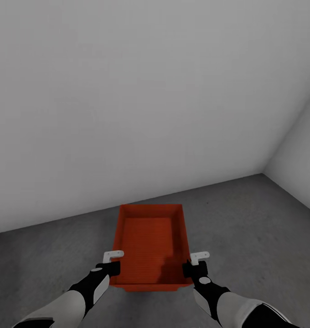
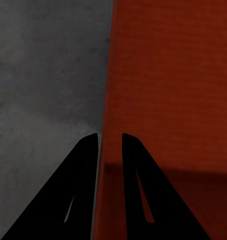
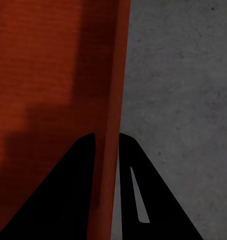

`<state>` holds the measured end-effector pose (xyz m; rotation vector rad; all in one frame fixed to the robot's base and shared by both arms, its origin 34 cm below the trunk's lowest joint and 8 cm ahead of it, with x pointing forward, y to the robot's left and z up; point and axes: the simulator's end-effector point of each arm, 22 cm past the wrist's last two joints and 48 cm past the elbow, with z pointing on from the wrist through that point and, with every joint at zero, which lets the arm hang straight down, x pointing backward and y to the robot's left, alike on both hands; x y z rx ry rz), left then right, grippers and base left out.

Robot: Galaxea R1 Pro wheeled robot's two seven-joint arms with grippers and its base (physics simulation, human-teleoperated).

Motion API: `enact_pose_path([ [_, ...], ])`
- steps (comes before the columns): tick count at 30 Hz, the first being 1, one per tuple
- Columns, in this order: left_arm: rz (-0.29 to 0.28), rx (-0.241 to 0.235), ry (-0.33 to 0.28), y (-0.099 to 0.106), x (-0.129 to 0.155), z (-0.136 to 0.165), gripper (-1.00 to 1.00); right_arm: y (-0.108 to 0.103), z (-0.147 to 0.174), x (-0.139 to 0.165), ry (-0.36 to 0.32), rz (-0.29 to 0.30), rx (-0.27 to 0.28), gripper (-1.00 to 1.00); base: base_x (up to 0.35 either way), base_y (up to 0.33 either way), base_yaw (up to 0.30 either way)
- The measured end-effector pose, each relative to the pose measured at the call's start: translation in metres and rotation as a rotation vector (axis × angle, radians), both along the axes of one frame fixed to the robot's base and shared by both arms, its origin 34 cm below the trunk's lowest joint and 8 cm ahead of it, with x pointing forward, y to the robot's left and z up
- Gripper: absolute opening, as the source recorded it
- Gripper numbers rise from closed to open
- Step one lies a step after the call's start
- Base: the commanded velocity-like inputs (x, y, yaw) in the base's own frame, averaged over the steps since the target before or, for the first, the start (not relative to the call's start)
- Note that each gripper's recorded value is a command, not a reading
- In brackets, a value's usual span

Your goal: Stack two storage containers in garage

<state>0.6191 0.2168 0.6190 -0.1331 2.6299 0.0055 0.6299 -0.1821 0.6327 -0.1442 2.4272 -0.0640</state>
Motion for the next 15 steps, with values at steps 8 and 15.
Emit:
enact_pose_path([
  [8, 0.0, 0.0, 0.001, 0.0, -0.0002, 0.0, -1.0, 0.0, 0.0, -0.0002, 0.001, 0.0, 0.0, -1.0, 0.041, 0.0, 0.0],
  [15, 0.0, -0.002, 0.0, 0.0003, -0.0004, -0.0001, -1.0, 0.0003, 0.0002, -0.0001, 0.0, 0.001, 0.001, -1.0, 0.148, 0.0, 0.0],
])
